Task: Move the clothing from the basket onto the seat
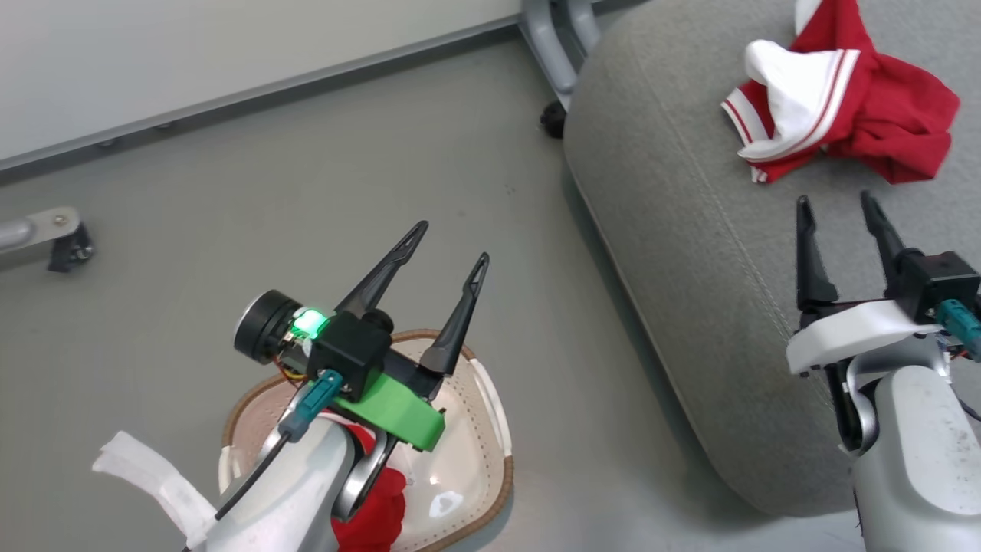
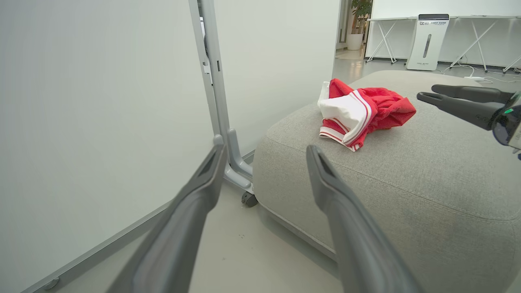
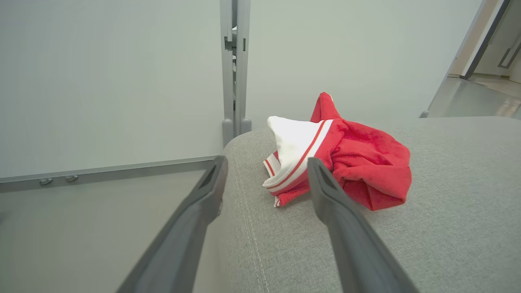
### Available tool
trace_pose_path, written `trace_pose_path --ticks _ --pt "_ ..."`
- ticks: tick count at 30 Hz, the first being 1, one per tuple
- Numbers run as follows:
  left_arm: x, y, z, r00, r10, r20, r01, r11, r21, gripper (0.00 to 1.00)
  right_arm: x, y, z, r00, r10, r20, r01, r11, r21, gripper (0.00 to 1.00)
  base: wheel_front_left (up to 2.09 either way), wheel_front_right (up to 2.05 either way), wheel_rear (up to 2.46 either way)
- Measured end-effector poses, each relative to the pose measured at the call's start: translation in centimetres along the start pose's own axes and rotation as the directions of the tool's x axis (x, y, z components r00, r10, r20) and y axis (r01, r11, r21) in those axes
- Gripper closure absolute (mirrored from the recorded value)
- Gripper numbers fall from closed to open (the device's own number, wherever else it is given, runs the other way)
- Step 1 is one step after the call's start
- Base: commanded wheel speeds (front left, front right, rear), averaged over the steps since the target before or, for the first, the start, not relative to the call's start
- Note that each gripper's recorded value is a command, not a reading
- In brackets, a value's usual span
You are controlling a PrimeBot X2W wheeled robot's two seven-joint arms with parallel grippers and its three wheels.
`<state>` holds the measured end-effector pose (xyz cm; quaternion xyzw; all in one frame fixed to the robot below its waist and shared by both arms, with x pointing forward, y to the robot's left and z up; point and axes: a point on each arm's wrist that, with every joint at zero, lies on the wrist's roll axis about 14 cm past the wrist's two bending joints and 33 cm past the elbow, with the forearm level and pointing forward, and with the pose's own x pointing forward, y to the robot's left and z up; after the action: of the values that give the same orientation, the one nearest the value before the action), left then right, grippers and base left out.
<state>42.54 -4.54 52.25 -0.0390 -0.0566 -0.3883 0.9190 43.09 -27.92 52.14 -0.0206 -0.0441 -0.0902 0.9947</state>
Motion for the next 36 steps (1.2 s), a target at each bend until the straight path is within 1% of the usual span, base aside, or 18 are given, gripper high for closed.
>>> trace_pose_path --ticks 1,5,7,10,16,24,26,30,33,36 --pt "-0.6 0.7 0.2 1.000 0.030 -0.001 -0.030 1.000 0.004 0.00 0.1 1.2 0.3 0.999 0.030 0.011 -0.030 0.999 0.013 0.00 0.00 0.00 0.00" --pt "-2.5 2.9 0.8 0.992 0.123 0.001 -0.123 0.992 0.019 0.00 0.5 4.2 1.1 0.994 0.104 0.042 -0.106 0.994 0.039 0.00 0.00 0.00 0.00" --pt "-3.6 4.1 1.0 0.984 0.176 0.000 -0.176 0.984 0.028 0.00 0.6 6.0 1.4 0.988 0.145 0.053 -0.147 0.988 0.050 0.00 0.00 0.00 0.00" --pt "-5.7 6.2 1.5 0.963 0.270 0.004 -0.270 0.962 0.038 0.00 0.5 8.4 1.8 0.977 0.203 0.067 -0.207 0.976 0.064 0.00 0.00 0.00 0.00" --pt "-10.4 9.5 2.5 0.897 0.441 0.017 -0.441 0.896 0.043 0.00 -0.2 11.9 2.7 0.953 0.288 0.096 -0.296 0.951 0.086 0.00 0.00 0.00 0.00" --pt "-15.7 11.6 4.3 0.809 0.584 0.060 -0.587 0.807 0.056 0.00 -1.8 14.2 4.0 0.929 0.347 0.130 -0.361 0.926 0.107 0.00 0.00 0.00 0.00" --pt "-17.4 12.1 4.6 0.778 0.624 0.069 -0.628 0.777 0.051 0.00 -2.4 14.9 4.5 0.919 0.367 0.142 -0.383 0.917 0.114 0.00 0.00 0.00 0.00" --pt "-19.6 12.7 5.3 0.731 0.676 0.090 -0.681 0.731 0.042 0.00 -3.3 15.7 4.9 0.908 0.389 0.156 -0.409 0.904 0.126 0.00 0.00 0.00 0.00" --pt "-20.8 12.8 5.8 0.708 0.697 0.109 -0.704 0.709 0.041 0.00 -4.0 16.1 5.1 0.901 0.403 0.162 -0.425 0.895 0.135 0.00 0.00 0.00 0.00" --pt "-21.8 12.7 5.8 0.693 0.712 0.114 -0.719 0.694 0.036 0.00 -4.7 16.2 5.3 0.897 0.408 0.168 -0.431 0.891 0.140 0.00 0.00 0.00 0.00"
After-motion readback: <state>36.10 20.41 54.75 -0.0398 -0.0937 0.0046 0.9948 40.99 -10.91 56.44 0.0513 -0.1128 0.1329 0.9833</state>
